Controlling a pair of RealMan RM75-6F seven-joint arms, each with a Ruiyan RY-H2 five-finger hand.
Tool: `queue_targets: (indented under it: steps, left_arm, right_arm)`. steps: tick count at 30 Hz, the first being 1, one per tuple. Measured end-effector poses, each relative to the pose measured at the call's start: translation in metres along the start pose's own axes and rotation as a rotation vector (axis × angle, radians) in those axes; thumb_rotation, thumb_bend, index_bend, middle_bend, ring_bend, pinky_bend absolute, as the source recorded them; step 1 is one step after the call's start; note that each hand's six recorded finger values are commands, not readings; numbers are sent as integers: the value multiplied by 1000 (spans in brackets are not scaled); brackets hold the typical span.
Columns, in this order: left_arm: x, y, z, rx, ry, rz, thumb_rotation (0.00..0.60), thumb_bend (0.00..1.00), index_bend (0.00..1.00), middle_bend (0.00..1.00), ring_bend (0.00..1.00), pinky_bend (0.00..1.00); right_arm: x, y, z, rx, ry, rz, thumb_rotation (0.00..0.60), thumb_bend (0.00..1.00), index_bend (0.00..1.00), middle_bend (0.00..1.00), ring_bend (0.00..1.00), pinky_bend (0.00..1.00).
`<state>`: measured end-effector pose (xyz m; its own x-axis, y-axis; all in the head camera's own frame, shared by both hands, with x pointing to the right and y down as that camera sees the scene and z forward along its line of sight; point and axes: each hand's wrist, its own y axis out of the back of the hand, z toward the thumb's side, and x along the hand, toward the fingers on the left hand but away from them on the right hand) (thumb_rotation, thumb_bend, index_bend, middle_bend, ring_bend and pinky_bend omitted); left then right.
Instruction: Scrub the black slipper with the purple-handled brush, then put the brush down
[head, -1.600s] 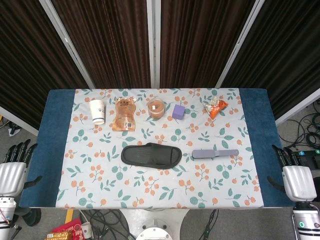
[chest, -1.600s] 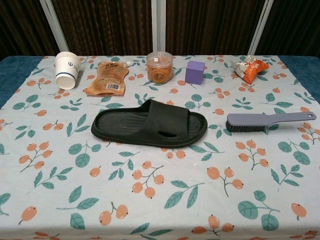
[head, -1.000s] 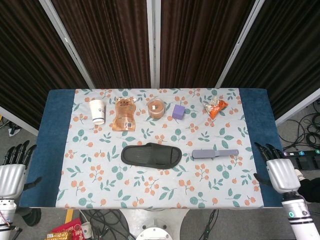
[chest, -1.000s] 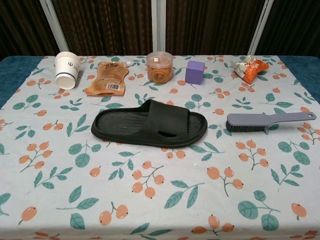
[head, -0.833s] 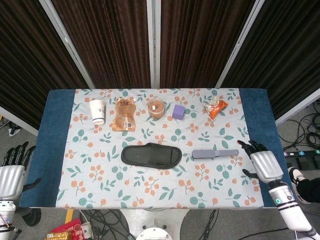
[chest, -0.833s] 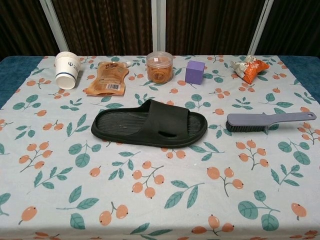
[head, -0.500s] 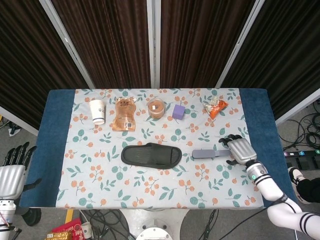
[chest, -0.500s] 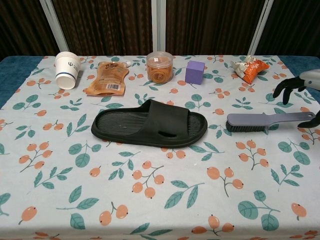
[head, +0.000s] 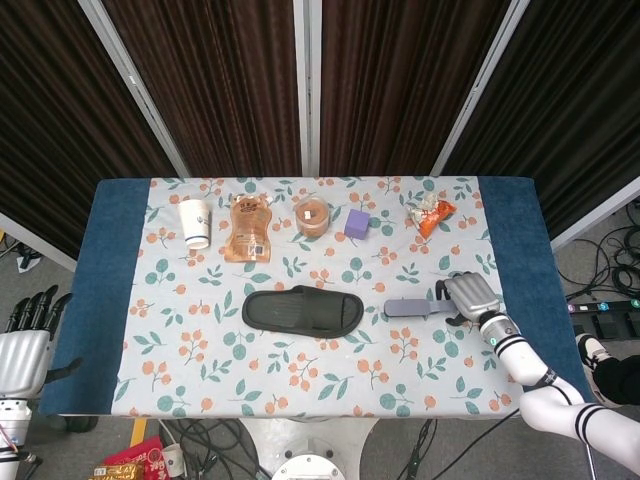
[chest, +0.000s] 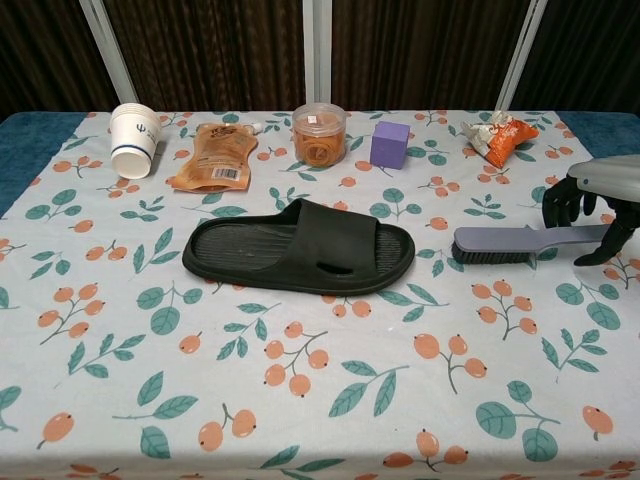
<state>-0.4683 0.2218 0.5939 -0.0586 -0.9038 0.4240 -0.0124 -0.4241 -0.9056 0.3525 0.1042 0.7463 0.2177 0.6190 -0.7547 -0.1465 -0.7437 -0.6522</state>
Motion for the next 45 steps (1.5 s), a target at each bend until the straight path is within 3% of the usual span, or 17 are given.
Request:
queue_targets:
  steps: [7,17,26,31,36,41,45]
  left_arm:
    - [1,-1,-1,-4,3,0,600,0,152,124,68,91]
    - [0,-3,-5,-9,19,5,600,0,152,124,68,91]
    - [0,-3,-6,-15,27,10,600,0,153,124,68,91]
    - [0,-4,-7,-18,33,13,600,0,153,124,68,91]
    - [0,-6,-8,-18,36,3,600,14,153,124,68,91]
    - [1,-6,-8,-22,30,-7,600,145,152,124,68,91]
    - [5,-4,-3,-31,1,2,600,279,152,124,68,91]
  right_arm:
    - [-2,-6,1,-23,-4,30,600,53,510,548,465,486]
    - [-5,-7,2,-56,-4,53,600,58,555,636,600,724]
    - [-7,-10,5,-88,-3,71,600,77,626,681,680,814]
    - [-8,-9,6,-90,2,80,600,228,705,732,732,873]
    - [-10,-8,11,-84,16,82,600,460,829,791,799,942]
    - [-9,-4,13,-91,31,72,600,732,991,908,916,1000]
    - [-7,2,14,-111,45,48,600,812,1000,980,993,1000]
